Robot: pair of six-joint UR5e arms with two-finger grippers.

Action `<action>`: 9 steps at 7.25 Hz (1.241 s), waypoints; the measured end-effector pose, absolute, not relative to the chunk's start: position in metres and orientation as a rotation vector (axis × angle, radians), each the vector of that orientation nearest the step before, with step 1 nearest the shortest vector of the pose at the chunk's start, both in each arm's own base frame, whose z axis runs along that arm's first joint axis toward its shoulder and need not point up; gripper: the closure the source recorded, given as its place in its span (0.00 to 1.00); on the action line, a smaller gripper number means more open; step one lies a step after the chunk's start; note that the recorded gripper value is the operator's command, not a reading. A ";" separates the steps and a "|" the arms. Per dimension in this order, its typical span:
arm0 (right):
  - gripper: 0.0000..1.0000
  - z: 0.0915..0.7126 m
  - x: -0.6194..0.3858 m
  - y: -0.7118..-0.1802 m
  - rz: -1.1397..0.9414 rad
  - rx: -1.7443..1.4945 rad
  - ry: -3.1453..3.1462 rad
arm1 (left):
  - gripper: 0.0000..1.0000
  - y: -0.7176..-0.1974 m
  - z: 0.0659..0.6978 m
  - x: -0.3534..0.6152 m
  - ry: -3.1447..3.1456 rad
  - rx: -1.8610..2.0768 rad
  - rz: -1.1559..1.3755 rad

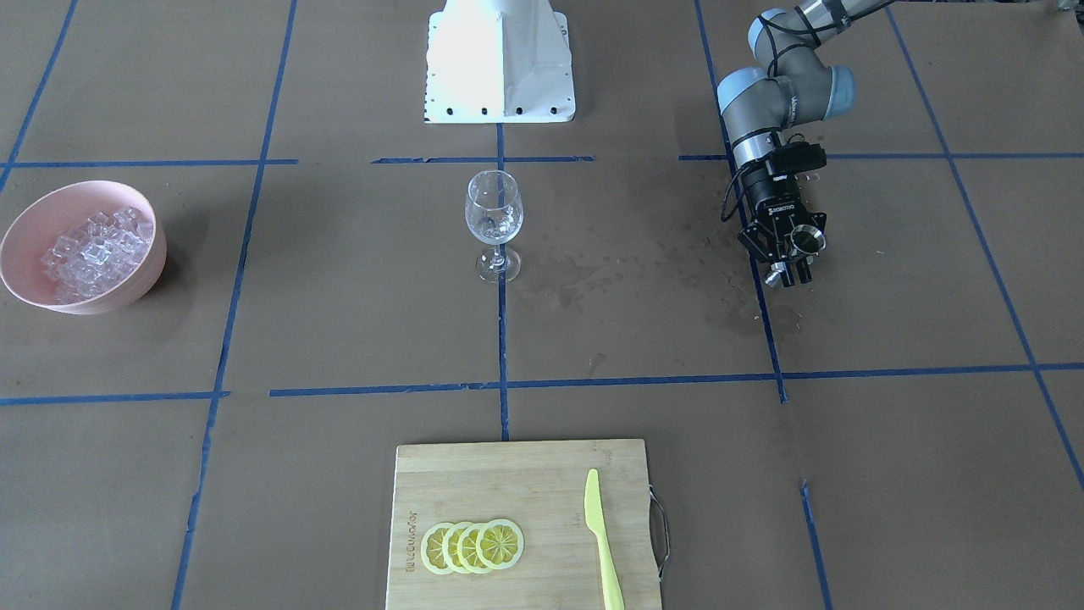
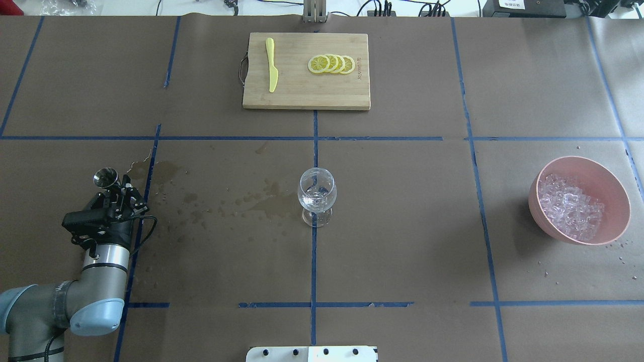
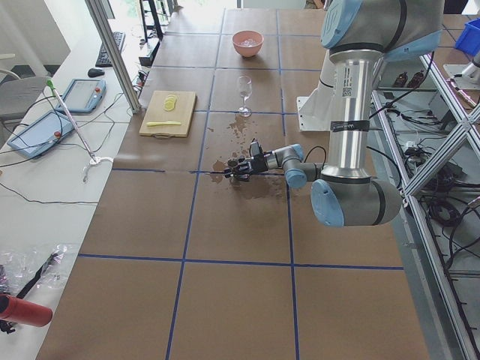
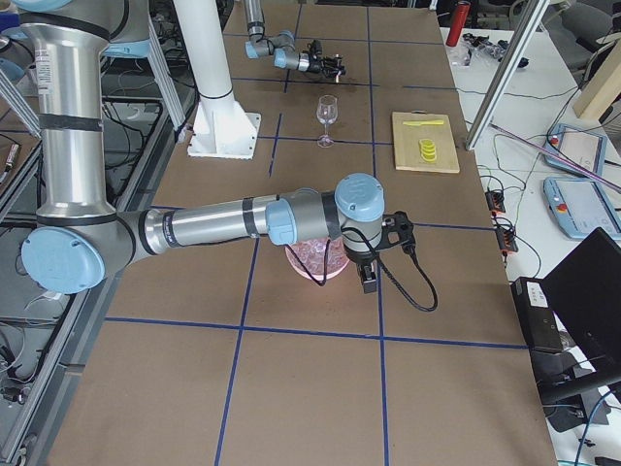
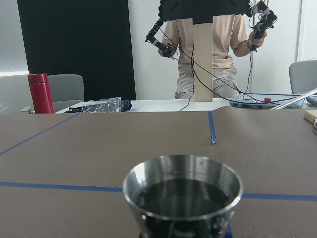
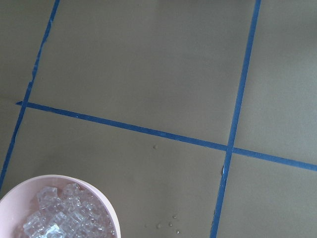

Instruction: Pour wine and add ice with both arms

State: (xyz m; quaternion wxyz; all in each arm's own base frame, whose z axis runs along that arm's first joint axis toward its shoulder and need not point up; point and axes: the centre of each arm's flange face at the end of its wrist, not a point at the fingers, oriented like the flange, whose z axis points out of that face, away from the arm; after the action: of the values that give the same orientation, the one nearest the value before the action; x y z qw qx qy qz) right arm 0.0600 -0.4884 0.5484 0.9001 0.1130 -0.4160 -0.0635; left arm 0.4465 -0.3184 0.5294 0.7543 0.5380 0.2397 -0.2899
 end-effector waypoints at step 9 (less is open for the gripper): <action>0.00 0.549 0.059 -0.482 -0.130 0.227 -0.889 | 1.00 -0.321 0.324 0.412 0.676 1.243 -0.589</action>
State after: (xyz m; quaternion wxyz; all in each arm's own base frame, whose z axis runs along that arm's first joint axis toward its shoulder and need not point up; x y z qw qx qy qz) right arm 0.0589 -0.4816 0.5494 0.8946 0.1094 -0.4288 -0.0626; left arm 0.4125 -0.3209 0.3240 0.7205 0.5624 0.3059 -0.2664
